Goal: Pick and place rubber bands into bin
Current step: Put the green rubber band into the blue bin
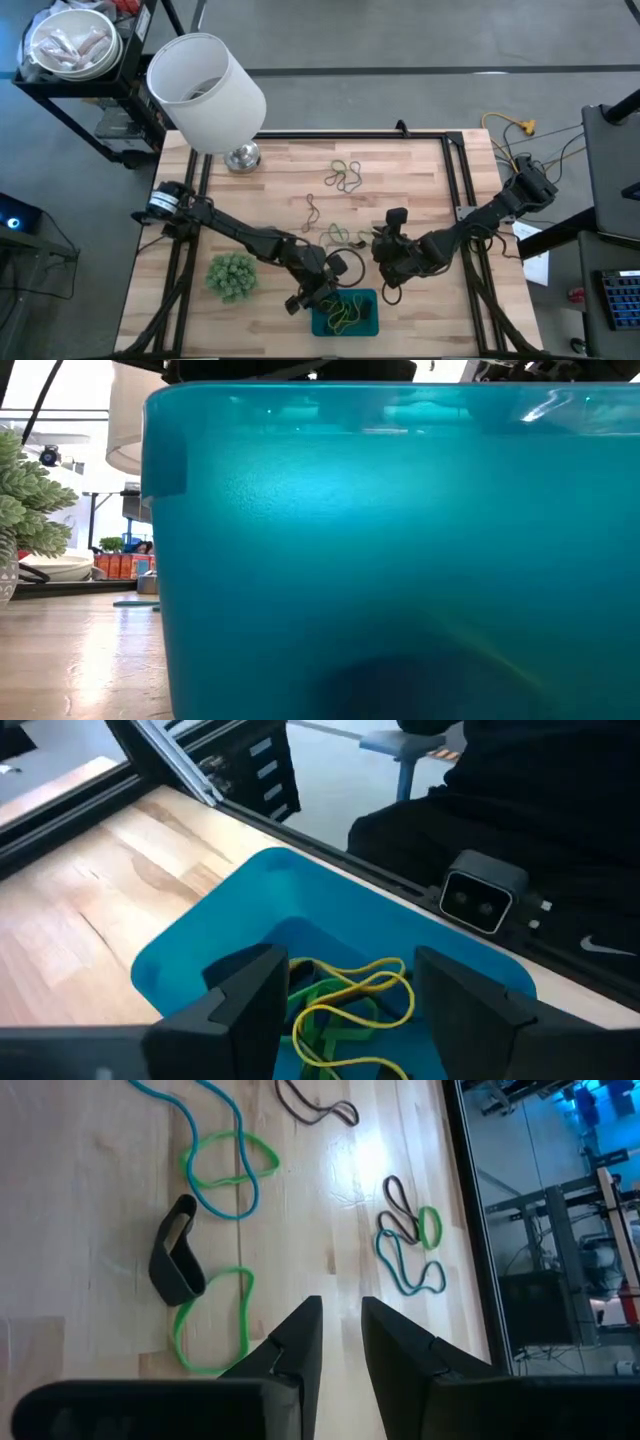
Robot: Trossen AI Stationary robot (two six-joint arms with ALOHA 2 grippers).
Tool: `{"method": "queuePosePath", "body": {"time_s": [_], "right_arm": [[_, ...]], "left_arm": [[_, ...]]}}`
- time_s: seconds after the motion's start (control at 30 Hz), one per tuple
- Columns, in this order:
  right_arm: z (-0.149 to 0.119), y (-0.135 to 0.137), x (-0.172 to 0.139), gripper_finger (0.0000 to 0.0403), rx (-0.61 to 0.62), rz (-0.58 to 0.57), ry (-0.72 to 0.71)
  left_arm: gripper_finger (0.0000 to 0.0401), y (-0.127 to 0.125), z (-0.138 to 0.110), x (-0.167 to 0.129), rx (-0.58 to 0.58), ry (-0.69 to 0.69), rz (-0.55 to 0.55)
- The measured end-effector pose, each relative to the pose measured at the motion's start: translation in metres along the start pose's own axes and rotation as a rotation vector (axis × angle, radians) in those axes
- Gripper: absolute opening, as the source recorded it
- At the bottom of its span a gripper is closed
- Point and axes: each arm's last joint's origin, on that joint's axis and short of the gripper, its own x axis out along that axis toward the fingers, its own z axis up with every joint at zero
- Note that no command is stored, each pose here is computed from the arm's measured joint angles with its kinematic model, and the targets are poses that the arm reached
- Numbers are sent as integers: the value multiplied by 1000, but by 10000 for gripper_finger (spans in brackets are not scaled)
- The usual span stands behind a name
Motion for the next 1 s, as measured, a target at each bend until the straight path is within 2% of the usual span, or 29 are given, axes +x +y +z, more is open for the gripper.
{"method": "queuePosePath", "body": {"time_s": [0.1, 0.3, 0.4, 0.5, 0.6, 0.73, 1.0], "right_arm": [[0, 0, 0, 68, -1, 0, 0], [2, -4, 7, 68, -26, -10, 2], [5, -9, 20, 68, -55, -14, -29], [10, -19, 42, 68, -91, 60, -66], [15, -42, 66, 68, -68, 180, -93], [12, -81, 97, 68, 13, 249, -107], [-12, -164, 143, 68, 182, 384, -178]], "left_arm": [[199, 2, 0, -3, 1, 37, 78], [199, 5, 2, -25, -16, 275, 384], [199, 1, 0, -38, -33, 385, 446], [199, -3, 1, -52, -76, 440, 487], [199, -7, 4, -65, -109, 473, 515], [199, -14, 9, -85, -124, 482, 557], [199, -37, 10, -146, -71, 458, 779]]}}
